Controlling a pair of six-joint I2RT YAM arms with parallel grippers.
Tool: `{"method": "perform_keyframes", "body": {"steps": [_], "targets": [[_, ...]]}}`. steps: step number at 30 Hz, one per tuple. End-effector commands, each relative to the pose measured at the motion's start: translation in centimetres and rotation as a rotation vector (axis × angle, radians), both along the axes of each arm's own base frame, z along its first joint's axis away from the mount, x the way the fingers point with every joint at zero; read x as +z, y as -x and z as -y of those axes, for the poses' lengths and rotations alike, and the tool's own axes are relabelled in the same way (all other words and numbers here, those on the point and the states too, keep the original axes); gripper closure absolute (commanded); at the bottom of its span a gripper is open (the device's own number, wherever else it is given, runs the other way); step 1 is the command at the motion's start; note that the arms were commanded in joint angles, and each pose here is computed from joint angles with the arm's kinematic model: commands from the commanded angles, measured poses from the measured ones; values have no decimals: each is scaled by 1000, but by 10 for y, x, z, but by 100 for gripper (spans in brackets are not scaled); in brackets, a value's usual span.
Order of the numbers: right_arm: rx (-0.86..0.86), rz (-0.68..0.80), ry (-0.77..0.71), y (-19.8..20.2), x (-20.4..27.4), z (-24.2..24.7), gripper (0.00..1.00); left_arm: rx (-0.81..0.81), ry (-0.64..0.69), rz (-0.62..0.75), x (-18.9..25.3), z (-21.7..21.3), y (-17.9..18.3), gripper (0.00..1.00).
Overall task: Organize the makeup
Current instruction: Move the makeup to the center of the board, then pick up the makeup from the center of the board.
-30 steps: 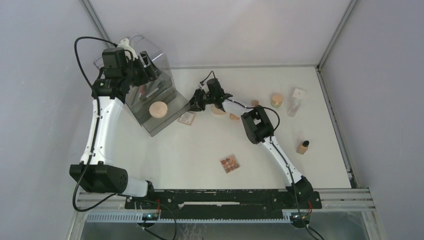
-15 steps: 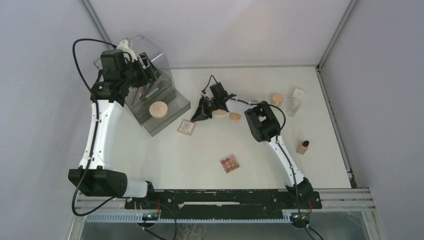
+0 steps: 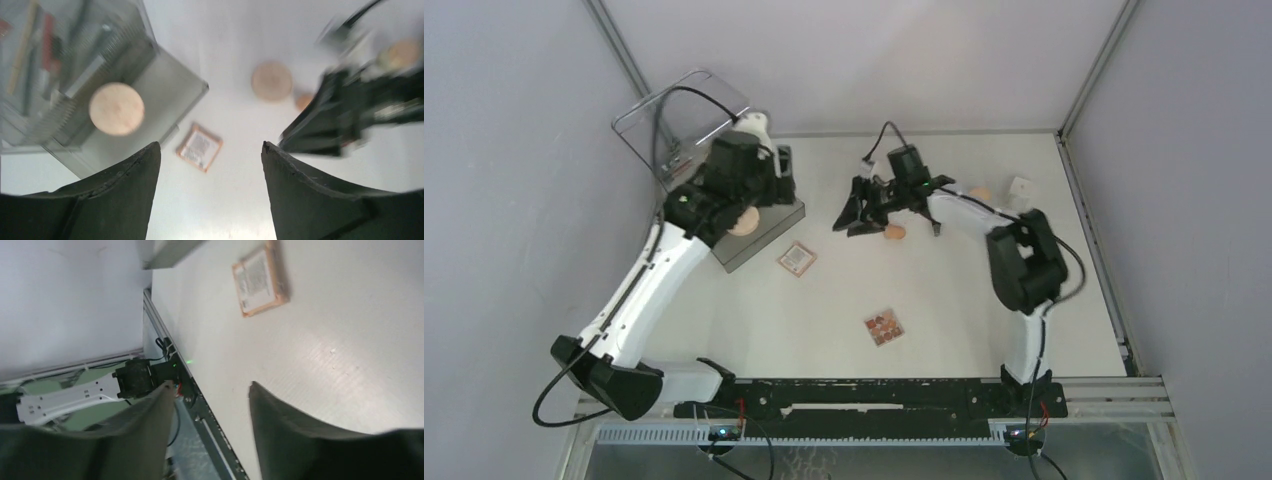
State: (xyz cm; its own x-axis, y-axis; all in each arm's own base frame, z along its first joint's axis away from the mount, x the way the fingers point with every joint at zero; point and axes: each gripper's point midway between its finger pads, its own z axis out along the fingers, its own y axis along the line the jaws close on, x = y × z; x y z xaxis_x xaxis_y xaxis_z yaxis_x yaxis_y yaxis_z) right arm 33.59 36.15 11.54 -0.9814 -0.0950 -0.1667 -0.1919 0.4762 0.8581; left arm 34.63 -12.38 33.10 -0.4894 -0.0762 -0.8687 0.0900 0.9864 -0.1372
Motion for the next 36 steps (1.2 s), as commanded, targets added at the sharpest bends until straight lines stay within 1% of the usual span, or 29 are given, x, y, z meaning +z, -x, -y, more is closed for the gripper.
{"method": "perform_keyframes", "body": {"steps": [1, 4, 7, 9, 12, 15, 17, 20, 22, 26, 33, 36], "targets": [[-112, 336, 11, -13, 80, 40, 30, 8, -214, -163, -80, 5, 25, 21], [-227, 358, 138, 0, 73, 84, 24, -77, -262, -278, -134, 26, 41, 14], [-349, 362, 237, 16, 65, 130, 22, -108, -321, -332, -167, 40, 46, 11], [-434, 382, 263, 25, 69, 160, 20, -138, -368, -376, -190, 51, 45, 10], [-512, 391, 275, 37, 69, 192, 18, -188, -404, -428, -219, 64, 41, 8], [-557, 410, 293, 46, 73, 214, 18, -175, -426, -442, -238, 67, 30, 4], [-576, 425, 305, 51, 75, 223, 18, -163, -430, -449, -245, 67, 22, 1], [-590, 436, 311, 57, 76, 230, 18, -133, -461, -472, -258, 60, 12, 1], [-588, 439, 315, 60, 75, 232, 18, -132, -458, -486, -266, 57, 6, 1], [-574, 412, 329, 62, 68, 233, 18, -127, -450, -525, -279, 53, -4, 4], [-572, 409, 316, 63, 66, 231, 18, -114, -434, -556, -289, 37, -4, 5], [-565, 400, 297, 62, 66, 227, 18, -166, -434, -597, -298, 39, 1, 6]]}}
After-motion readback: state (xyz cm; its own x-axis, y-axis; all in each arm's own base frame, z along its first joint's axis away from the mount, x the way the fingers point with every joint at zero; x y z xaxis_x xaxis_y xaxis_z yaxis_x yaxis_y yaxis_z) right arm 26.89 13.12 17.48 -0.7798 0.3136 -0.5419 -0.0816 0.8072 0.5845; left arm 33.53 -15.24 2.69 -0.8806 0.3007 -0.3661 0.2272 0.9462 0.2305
